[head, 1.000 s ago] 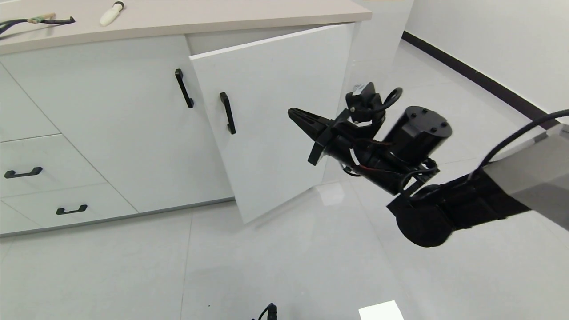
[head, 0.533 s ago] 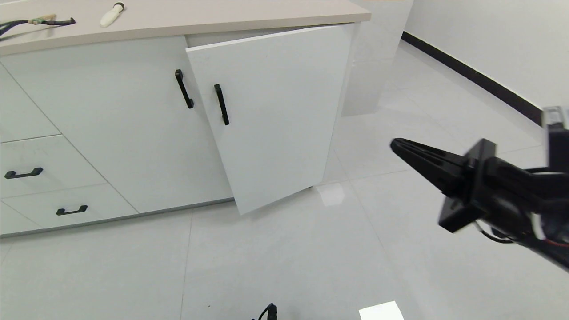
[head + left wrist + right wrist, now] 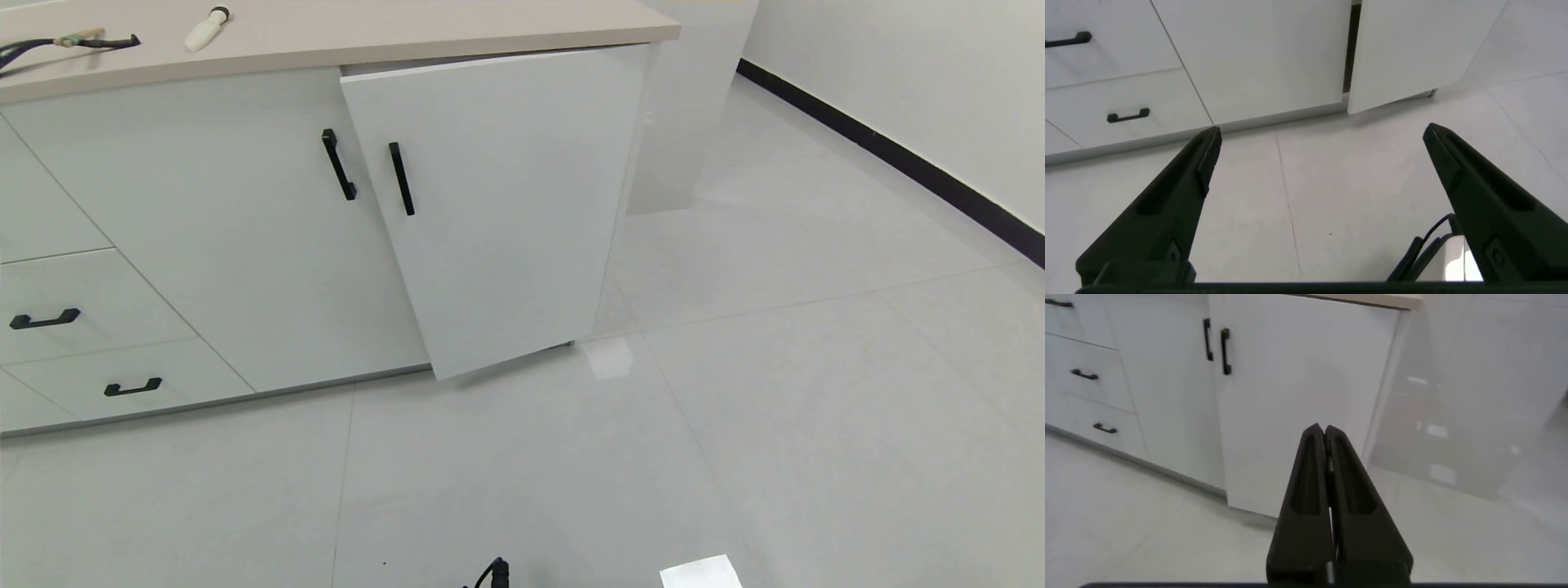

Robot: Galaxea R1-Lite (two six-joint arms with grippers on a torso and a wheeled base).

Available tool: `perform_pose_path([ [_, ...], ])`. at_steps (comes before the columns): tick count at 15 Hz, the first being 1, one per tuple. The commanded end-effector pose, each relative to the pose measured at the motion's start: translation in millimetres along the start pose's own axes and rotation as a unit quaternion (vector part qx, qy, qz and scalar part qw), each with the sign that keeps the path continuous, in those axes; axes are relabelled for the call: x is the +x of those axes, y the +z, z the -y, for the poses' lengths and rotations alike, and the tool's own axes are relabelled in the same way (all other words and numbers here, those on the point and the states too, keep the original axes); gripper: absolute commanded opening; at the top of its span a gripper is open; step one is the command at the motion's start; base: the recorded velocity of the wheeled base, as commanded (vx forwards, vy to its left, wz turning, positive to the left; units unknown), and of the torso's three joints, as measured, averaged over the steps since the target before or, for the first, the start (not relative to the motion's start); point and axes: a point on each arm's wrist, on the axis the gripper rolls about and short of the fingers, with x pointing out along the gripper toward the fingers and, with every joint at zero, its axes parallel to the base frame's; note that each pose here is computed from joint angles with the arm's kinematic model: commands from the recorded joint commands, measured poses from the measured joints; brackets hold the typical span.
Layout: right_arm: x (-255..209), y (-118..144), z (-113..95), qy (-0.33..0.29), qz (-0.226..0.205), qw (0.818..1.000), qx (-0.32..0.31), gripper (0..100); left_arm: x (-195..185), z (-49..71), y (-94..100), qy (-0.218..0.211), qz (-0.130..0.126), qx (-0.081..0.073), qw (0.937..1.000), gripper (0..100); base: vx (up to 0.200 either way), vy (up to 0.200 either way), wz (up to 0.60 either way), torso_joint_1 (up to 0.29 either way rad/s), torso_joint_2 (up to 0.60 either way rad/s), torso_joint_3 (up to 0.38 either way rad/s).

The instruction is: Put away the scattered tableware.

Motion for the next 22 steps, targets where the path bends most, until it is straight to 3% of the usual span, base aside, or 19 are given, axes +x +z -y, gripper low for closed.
perform_pose_path([
  [1, -75.7, -7.7, -35.7, -0.070, 0.025, 0.996, -0.053, 0, 0.0, 0.0, 0.1, 0.002, 0.001, 0.000, 1.0000, 100, 0.000, 0.000, 0.00, 0.000, 0.00, 0.000],
  [3, -98.2, -28.9, -51.2, -0.052, 0.006, 0.997, -0.050, 0, 0.0, 0.1, 0.1, -0.001, 0.001, 0.007, 1.0000, 100, 0.000, 0.000, 0.00, 0.000, 0.00, 0.000],
  [5, -96.5, -29.6, -50.2, -0.052, -0.003, 0.998, -0.046, 0, 0.0, 0.2, 0.1, -0.004, 0.001, 0.007, 1.0000, 100, 0.000, 0.000, 0.00, 0.000, 0.00, 0.000],
  [7, -99.1, -54.2, -51.3, -0.082, -0.118, 0.990, 0.009, 0, 0.0, 0.2, 0.0, -0.004, 0.000, 0.001, 1.0000, 100, 0.000, 0.000, 0.00, 0.000, 0.00, 0.000],
  [8, -100.6, -59.5, -51.7, -0.097, -0.146, 0.984, 0.026, 0, 0.0, 0.2, 0.0, -0.004, 0.000, 0.001, 1.0000, 100, 0.000, 0.000, 0.00, 0.000, 0.00, 0.000],
  [11, -101.1, -60.0, -50.1, -0.134, -0.152, 0.979, 0.021, 0, 0.0, 0.2, -0.2, -0.004, 0.000, 0.000, 1.0000, 100, 0.000, 0.000, 0.00, 0.000, 0.00, 0.000],
  [12, -102.7, -61.7, -47.3, -0.212, -0.163, 0.963, 0.044, 0, 0.0, 0.2, -0.2, -0.004, 0.000, -0.002, 1.0000, 100, 0.000, 0.000, 0.00, 0.000, 0.00, 0.000],
  [13, -104.6, -66.0, -47.1, -0.243, -0.179, 0.950, 0.078, 0, 0.0, 0.2, -0.4, -0.004, -0.001, -0.002, 1.0000, 100, 0.000, 0.000, 0.00, 0.000, 0.00, 0.000],
  [22, -104.6, -65.7, -47.0, -0.246, -0.175, 0.950, 0.085, 0, 0.0, 0.2, -0.2, -0.004, 0.000, -0.005, 1.0000, 100, 0.022, 0.000, 0.00, 0.001, 0.00, 0.000],
])
